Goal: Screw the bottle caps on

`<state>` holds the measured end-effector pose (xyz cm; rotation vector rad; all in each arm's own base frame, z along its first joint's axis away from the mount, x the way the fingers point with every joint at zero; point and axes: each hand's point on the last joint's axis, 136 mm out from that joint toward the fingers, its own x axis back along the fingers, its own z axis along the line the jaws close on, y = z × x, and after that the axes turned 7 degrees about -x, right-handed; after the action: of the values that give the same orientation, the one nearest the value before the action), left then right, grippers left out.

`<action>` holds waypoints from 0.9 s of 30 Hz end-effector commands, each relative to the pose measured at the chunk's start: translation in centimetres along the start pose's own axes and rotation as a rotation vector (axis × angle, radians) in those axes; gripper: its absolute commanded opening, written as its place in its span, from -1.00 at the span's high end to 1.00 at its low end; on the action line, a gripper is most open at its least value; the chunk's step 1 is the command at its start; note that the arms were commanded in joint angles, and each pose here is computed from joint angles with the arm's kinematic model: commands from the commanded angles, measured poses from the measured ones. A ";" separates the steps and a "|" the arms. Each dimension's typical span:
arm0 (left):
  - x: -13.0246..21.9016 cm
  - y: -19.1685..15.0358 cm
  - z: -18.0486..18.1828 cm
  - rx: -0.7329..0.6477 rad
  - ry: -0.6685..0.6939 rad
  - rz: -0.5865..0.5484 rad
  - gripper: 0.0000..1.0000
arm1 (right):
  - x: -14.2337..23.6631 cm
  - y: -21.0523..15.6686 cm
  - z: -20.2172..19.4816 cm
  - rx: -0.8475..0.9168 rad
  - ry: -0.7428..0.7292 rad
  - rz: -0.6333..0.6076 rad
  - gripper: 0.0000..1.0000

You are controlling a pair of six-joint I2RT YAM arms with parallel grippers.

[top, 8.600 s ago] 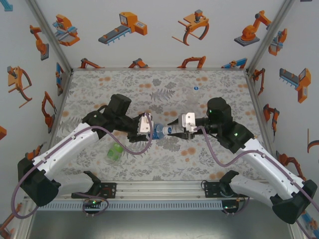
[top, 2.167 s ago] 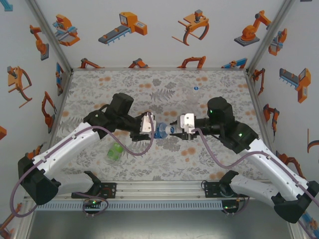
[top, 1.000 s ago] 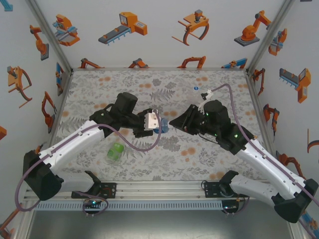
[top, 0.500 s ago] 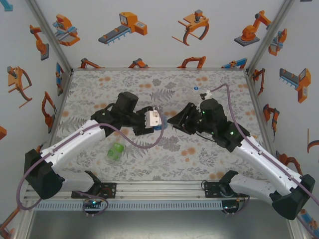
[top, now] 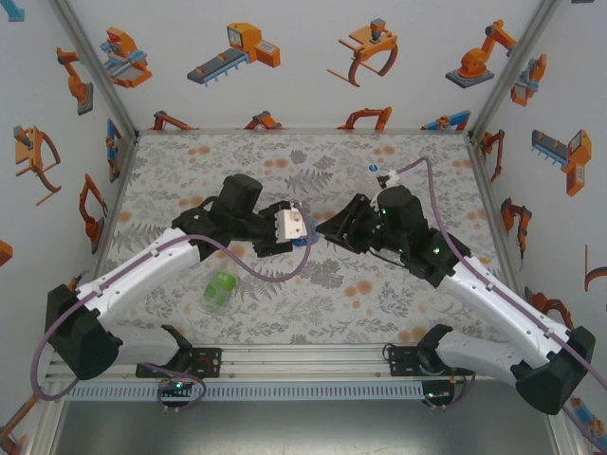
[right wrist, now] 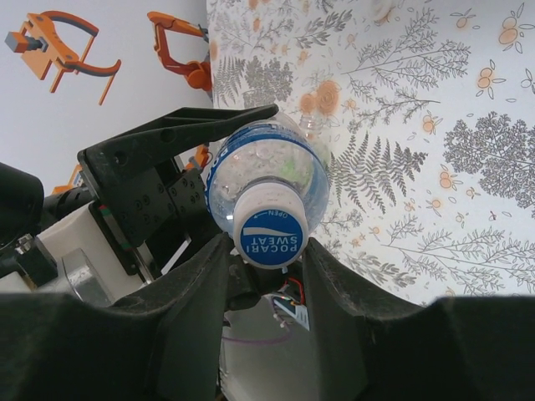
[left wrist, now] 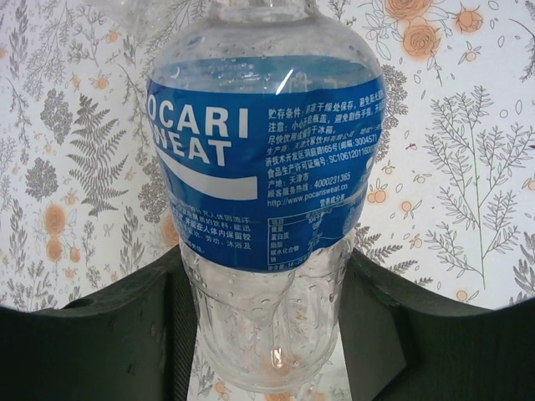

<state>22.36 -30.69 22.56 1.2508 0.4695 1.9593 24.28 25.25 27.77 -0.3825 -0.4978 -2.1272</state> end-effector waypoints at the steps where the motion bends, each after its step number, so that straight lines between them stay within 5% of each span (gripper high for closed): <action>1: 0.7 1.5 -1.1 -0.037 -0.034 -0.076 1.00 | -0.1 0.6 1.4 -0.012 0.058 -0.016 0.22; 9: 0.8 1.6 -1.3 -0.042 -0.045 -0.090 1.00 | -0.1 0.9 1.0 -0.009 0.050 -0.036 0.21; 18: 0.7 1.6 -1.1 -0.033 -0.041 -0.083 1.00 | -0.3 0.8 1.0 0.016 0.053 -0.028 0.58; 22: 0.7 1.4 -0.5 -0.003 -0.018 -0.060 0.16 | -0.4 0.9 0.7 0.075 0.030 -0.027 0.80; 24: 0.8 1.1 -0.1 0.014 0.003 -0.041 -0.96 | -0.6 1.2 0.2 0.122 -0.007 -0.029 0.86; 27: 1.0 0.6 0.2 0.033 0.027 -0.007 -0.94 | -0.9 2.0 -0.3 0.201 -0.067 -0.030 0.92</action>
<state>22.04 -30.64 22.78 1.2536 0.4879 1.9485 25.41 25.23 26.86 -0.3681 -0.6158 -2.0958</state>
